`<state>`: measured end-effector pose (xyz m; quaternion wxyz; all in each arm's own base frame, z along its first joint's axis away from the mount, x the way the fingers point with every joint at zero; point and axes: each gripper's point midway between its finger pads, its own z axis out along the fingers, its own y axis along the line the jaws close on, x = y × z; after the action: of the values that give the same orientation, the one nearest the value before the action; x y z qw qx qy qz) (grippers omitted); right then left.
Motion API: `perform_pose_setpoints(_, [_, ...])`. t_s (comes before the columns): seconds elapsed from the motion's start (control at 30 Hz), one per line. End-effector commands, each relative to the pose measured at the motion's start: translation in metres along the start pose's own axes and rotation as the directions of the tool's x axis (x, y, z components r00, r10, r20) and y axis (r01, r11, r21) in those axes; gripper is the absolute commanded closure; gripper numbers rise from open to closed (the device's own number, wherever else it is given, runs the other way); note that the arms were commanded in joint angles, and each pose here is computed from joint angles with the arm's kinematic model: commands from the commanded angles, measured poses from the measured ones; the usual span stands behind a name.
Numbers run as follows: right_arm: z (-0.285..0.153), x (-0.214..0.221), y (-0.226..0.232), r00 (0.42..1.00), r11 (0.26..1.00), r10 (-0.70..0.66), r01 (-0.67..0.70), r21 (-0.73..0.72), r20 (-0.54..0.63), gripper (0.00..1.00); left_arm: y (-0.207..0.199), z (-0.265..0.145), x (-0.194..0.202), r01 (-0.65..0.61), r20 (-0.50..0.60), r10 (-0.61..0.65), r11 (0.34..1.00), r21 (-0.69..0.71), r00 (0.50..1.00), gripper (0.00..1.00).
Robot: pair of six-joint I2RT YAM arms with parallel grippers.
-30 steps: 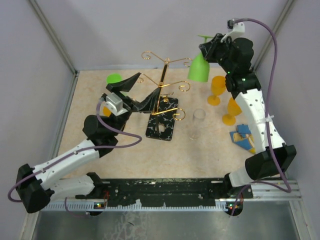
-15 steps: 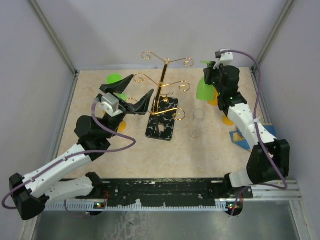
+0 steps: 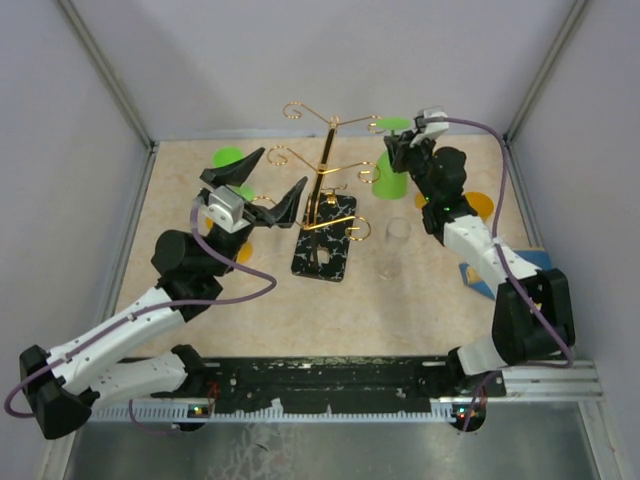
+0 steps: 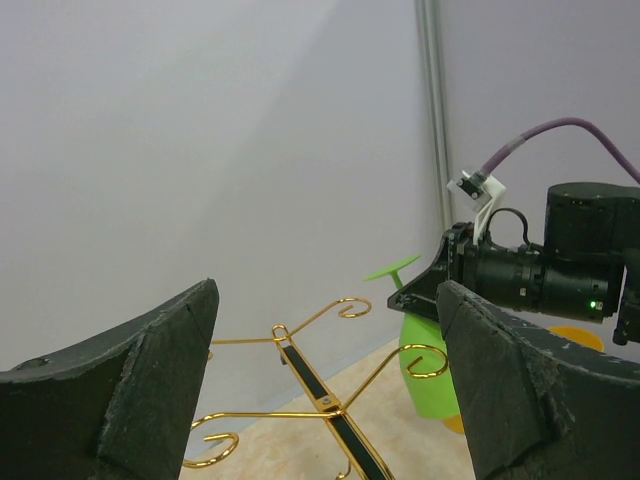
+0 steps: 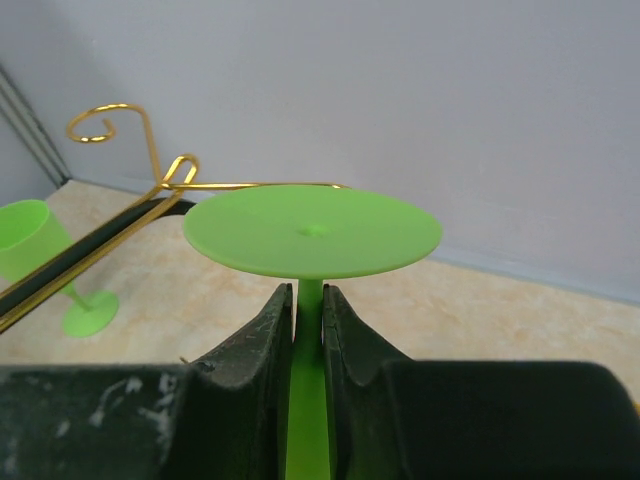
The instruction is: Place the wine glass upside down on the wine glass rack
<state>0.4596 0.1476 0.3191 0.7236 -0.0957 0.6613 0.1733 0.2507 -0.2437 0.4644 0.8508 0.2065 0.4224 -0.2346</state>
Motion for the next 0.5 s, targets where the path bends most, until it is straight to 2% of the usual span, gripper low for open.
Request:
perform_pose_setpoints(0.0, [0.011, -0.015, 0.024, 0.993, 0.999, -0.012, 0.018, -0.050, 0.117, 1.00, 0.006, -0.002, -0.008, -0.015, 0.030, 0.016, 1.000, -0.023, 0.999, 0.05])
perform_pose_setpoints(0.47, [0.022, 0.010, 0.037, 0.979, 0.998, 0.013, 0.000, -0.062, 0.204, 1.00, 0.019, -0.016, -0.015, -0.044, 0.047, 0.047, 0.997, -0.065, 0.998, 0.04])
